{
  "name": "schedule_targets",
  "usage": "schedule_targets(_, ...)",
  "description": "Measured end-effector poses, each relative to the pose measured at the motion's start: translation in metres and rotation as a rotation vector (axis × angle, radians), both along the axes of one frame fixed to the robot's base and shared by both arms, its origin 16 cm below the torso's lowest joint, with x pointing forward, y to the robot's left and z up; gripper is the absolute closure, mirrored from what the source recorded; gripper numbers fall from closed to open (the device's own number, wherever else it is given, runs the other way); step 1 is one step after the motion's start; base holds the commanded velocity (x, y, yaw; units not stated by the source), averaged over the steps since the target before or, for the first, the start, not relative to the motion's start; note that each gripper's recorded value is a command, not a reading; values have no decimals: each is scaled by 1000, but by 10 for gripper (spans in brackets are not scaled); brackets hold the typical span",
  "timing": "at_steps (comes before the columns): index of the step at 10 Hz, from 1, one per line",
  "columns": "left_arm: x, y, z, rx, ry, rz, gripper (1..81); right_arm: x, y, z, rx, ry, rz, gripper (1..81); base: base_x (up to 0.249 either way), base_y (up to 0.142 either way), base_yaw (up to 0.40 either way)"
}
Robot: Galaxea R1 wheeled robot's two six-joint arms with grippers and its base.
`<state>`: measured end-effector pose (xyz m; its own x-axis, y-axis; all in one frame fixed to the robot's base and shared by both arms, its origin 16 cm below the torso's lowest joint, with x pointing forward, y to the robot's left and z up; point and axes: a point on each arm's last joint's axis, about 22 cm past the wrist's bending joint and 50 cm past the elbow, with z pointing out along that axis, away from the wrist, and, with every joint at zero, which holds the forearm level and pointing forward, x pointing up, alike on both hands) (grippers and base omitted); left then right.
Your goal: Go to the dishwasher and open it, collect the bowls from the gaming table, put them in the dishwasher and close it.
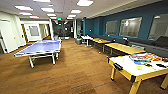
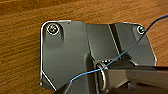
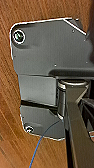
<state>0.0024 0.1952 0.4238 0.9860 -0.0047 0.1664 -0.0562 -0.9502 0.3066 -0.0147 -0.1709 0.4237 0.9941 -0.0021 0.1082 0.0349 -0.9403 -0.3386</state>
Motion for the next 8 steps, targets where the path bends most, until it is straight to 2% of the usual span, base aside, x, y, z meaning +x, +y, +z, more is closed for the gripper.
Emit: schedule_targets(8, -1, 0, 0, 0, 0, 0, 10, 0, -1, 0, -2, 1, 0, 10, 0, 0, -400)
